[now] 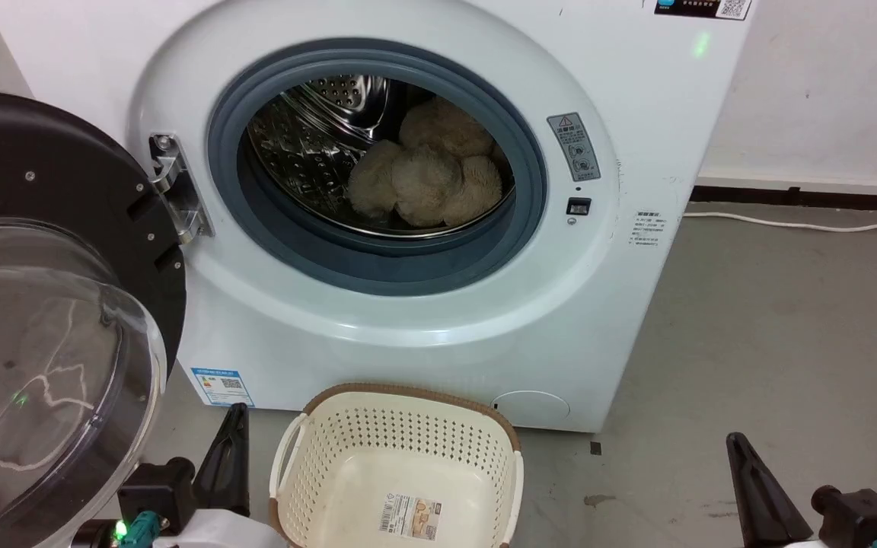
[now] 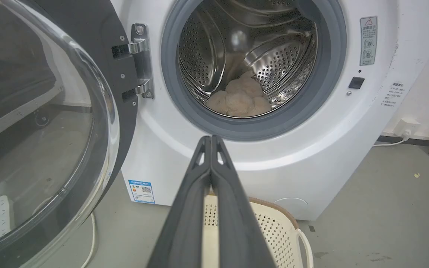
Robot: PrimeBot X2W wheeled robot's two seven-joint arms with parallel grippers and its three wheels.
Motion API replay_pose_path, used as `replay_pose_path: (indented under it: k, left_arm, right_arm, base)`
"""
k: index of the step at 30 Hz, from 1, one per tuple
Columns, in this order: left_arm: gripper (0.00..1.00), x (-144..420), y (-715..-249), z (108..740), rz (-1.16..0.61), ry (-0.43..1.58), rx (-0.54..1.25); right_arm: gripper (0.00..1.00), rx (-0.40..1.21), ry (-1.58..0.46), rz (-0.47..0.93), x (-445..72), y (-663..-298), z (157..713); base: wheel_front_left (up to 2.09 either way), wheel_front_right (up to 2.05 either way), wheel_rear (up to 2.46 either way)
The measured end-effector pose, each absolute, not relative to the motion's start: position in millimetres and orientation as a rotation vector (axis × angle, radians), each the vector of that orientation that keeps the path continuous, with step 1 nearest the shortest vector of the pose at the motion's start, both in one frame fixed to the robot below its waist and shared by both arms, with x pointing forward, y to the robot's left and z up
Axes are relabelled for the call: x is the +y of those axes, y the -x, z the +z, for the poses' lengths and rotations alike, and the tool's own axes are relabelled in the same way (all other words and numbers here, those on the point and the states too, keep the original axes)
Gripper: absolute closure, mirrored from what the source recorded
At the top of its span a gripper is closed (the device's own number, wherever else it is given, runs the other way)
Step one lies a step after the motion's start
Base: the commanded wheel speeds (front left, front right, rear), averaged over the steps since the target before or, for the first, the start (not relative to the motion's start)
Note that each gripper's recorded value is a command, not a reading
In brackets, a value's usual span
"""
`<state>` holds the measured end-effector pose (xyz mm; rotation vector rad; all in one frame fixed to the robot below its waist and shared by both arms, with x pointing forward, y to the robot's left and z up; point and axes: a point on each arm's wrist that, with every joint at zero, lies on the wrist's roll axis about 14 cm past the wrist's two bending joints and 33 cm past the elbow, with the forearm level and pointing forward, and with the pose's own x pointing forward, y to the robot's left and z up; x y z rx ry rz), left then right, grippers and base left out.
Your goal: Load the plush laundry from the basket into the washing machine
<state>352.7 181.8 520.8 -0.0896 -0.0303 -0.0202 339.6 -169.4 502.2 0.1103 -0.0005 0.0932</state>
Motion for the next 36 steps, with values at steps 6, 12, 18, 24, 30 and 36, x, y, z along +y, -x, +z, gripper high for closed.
replay_pose_path:
  k: [6, 12, 18, 24, 30, 36]
  left_arm:
    - [1.00, 182.8, -353.8, 521.5, -0.018, 0.081, -0.032]
    - [1.00, 180.7, -354.6, 521.4, -0.021, 0.078, -0.029]
    - [1.00, 181.2, -355.6, 521.9, -0.018, 0.066, -0.030]
    - [1.00, 181.2, -356.6, 522.6, -0.018, 0.059, -0.031]
    - [1.00, 179.4, -357.7, 522.5, -0.019, 0.055, -0.027]
    - [1.00, 180.4, -358.6, 523.0, -0.017, 0.042, -0.027]
  right_arm:
    - [1.00, 0.004, -0.102, 0.095, -168.9, -340.2, 501.9]
    - [1.00, 0.005, -0.095, 0.099, -168.1, -342.2, 503.2]
    - [1.00, 0.009, -0.086, 0.101, -167.7, -342.9, 503.0]
    - [1.00, 0.006, -0.079, 0.103, -167.0, -345.4, 505.2]
    - [1.00, 0.007, -0.068, 0.106, -166.3, -347.5, 506.5]
    - [1.00, 0.007, -0.059, 0.109, -165.5, -349.8, 508.2]
  base:
    - [0.00, 0.00, 0.00]
    - [0.00, 0.00, 0.00]
    - [0.00, 0.00, 0.00]
    - [0.00, 0.00, 0.00]
    - [0.00, 0.00, 0.00]
    - [0.00, 0.00, 0.00]
